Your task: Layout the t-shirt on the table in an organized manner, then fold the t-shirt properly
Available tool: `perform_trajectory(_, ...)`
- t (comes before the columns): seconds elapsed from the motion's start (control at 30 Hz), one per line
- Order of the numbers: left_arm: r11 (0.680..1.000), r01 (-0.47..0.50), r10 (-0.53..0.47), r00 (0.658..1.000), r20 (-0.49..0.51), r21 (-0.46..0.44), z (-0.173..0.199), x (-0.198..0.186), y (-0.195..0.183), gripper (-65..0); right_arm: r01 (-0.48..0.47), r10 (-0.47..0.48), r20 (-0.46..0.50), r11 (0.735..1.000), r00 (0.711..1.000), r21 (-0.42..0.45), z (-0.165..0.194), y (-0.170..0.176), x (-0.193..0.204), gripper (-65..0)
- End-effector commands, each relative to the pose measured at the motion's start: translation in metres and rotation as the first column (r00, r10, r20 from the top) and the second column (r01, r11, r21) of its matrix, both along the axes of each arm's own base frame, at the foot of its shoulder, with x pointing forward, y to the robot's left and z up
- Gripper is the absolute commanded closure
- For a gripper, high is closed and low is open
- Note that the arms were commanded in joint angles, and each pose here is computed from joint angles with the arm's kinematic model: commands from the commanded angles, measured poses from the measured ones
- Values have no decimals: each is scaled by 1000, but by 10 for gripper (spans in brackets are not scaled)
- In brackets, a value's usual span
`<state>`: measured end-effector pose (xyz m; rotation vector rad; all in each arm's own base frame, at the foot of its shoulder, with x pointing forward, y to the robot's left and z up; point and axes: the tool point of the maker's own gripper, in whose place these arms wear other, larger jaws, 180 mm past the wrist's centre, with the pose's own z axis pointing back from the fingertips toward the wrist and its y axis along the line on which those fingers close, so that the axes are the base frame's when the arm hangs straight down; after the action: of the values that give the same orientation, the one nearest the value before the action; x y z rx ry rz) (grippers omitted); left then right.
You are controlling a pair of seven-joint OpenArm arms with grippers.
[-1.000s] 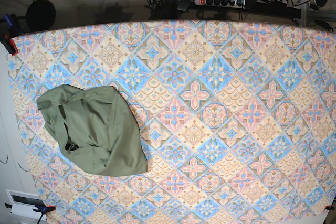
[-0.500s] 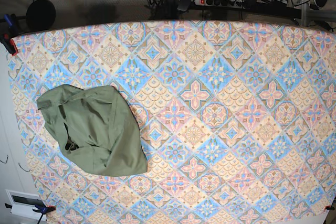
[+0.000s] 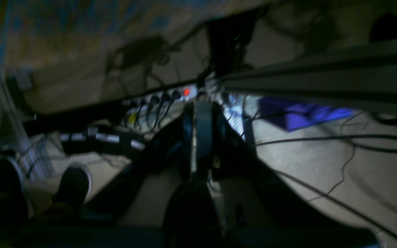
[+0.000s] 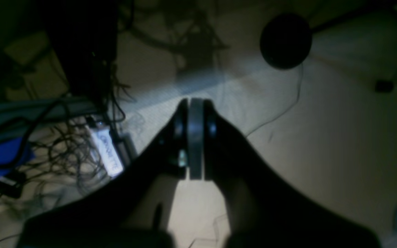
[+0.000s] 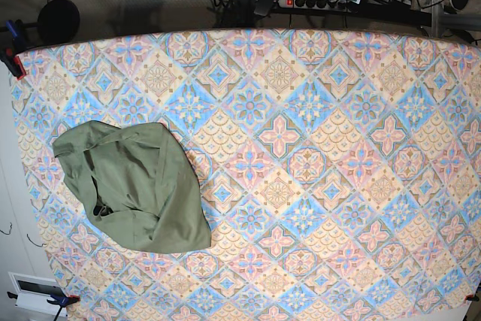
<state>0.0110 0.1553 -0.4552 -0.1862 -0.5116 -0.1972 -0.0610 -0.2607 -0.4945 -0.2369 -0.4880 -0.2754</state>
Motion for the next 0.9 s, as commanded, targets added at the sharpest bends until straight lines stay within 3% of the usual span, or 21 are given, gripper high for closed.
perform_trajectory(0.0,1000,8,-8,999,34,-8,14,4,-1,-1,-9,10,33,1000,999,-13,14,-5,4,0)
perform_trajectory(0.23,999,1,6,981,193,-37,68,45,-7,-1,-41,50,129,997,990,-65,69,-20,52,0)
perform_trajectory(0.37,1000,-4,11,965,261,-27,80,68,-2,-1,-70,85,202,994,976,-79,97,-16,84,0)
perform_trajectory(0.67,999,11,8,915,404,-45,105,118,-9,-1,-102,125,244,989,962,-104,119,-18,109,0)
perform_trajectory(0.87,999,7,15,908,419,-50,112,153,-11,-1,-101,134,325,988,936,-116,128,-16,140,0)
